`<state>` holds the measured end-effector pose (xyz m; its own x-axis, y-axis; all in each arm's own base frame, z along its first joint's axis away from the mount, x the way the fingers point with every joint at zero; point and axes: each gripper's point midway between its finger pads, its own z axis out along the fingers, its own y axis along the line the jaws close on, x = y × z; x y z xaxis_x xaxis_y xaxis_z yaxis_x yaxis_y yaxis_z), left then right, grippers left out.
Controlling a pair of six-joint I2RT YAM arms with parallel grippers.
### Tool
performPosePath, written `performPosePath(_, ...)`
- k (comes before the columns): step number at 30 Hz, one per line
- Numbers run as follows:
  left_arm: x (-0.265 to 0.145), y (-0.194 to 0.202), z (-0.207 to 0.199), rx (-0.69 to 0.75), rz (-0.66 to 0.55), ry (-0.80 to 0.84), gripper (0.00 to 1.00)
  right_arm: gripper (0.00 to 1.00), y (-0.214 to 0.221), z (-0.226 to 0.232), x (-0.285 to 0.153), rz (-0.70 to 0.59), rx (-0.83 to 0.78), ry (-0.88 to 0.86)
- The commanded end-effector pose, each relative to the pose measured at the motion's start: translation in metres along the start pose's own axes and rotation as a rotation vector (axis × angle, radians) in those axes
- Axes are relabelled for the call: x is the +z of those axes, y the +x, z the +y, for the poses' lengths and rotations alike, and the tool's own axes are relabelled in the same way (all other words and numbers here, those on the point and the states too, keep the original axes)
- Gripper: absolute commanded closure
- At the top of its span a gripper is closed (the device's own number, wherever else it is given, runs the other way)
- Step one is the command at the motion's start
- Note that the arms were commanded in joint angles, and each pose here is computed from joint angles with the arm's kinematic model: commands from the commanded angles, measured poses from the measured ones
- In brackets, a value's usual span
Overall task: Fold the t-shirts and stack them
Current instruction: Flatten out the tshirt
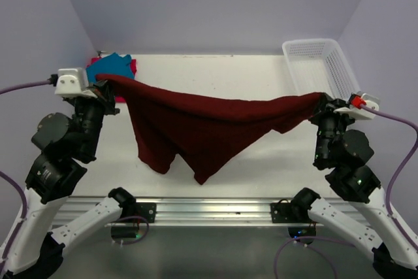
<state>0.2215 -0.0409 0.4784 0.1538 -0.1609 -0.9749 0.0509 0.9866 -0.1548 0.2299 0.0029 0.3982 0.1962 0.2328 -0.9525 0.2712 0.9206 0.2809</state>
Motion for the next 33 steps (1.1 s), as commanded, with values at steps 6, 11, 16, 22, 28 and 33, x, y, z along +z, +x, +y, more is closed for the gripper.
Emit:
performPosePath(6,0.042,0.114,-0.040,0.024,0.196,0.065,1.00,1.00,-0.011,0.020,-0.011,-0.026,0.081,-0.182)
performPosePath(11,0.065,0.134,-0.053,0.035,0.210,0.056,1.00,1.00,-0.020,0.005,-0.019,-0.031,0.064,-0.169)
performPosePath(16,0.091,0.134,-0.077,-0.021,0.120,0.106,1.00,1.00,-0.029,-0.009,-0.024,-0.067,0.063,-0.157)
performPosePath(22,0.116,0.129,-0.097,-0.174,-0.019,0.118,1.00,1.00,-0.027,-0.015,-0.027,-0.072,0.063,-0.149)
performPosePath(28,0.160,0.137,-0.155,-0.288,0.000,0.259,1.00,1.00,-0.024,-0.013,-0.027,-0.055,0.044,-0.154)
performPosePath(33,0.157,0.152,-0.154,-0.311,0.046,0.249,1.00,1.00,-0.018,-0.011,-0.026,-0.039,0.023,-0.163)
